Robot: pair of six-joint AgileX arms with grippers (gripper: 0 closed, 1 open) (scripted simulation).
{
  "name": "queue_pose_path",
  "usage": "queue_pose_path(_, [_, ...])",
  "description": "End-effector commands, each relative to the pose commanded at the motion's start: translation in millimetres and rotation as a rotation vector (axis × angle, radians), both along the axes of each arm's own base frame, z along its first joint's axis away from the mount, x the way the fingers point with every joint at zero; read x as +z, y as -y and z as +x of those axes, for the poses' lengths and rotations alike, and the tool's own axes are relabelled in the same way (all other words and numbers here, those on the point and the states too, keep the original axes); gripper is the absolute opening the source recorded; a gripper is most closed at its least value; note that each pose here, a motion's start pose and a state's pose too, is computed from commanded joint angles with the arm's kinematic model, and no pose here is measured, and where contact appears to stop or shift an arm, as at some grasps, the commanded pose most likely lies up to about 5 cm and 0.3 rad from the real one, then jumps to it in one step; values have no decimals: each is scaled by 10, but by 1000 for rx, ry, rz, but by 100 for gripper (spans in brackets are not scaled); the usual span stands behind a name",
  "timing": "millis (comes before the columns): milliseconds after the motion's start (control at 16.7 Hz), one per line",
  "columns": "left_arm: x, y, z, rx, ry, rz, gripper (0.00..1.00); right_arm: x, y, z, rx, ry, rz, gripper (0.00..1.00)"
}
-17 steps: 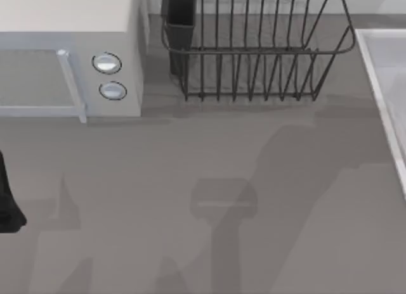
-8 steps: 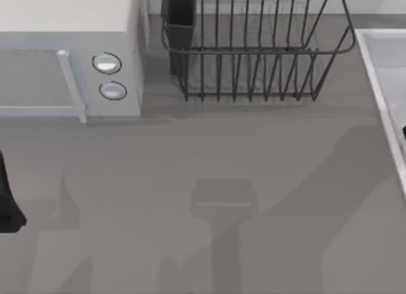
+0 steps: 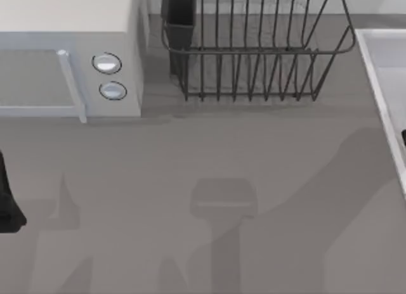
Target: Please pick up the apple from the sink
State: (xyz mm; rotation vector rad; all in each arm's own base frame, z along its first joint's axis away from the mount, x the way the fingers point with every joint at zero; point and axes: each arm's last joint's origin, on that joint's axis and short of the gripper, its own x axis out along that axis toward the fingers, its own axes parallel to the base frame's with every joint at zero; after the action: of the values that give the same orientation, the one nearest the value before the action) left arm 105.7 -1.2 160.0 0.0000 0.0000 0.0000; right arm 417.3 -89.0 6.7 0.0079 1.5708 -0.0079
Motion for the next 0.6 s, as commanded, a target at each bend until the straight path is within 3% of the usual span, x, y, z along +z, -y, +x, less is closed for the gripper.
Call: queue_pose_path(600, [0,0,0,0,0,0,100,0,0,0,0,0,0,17])
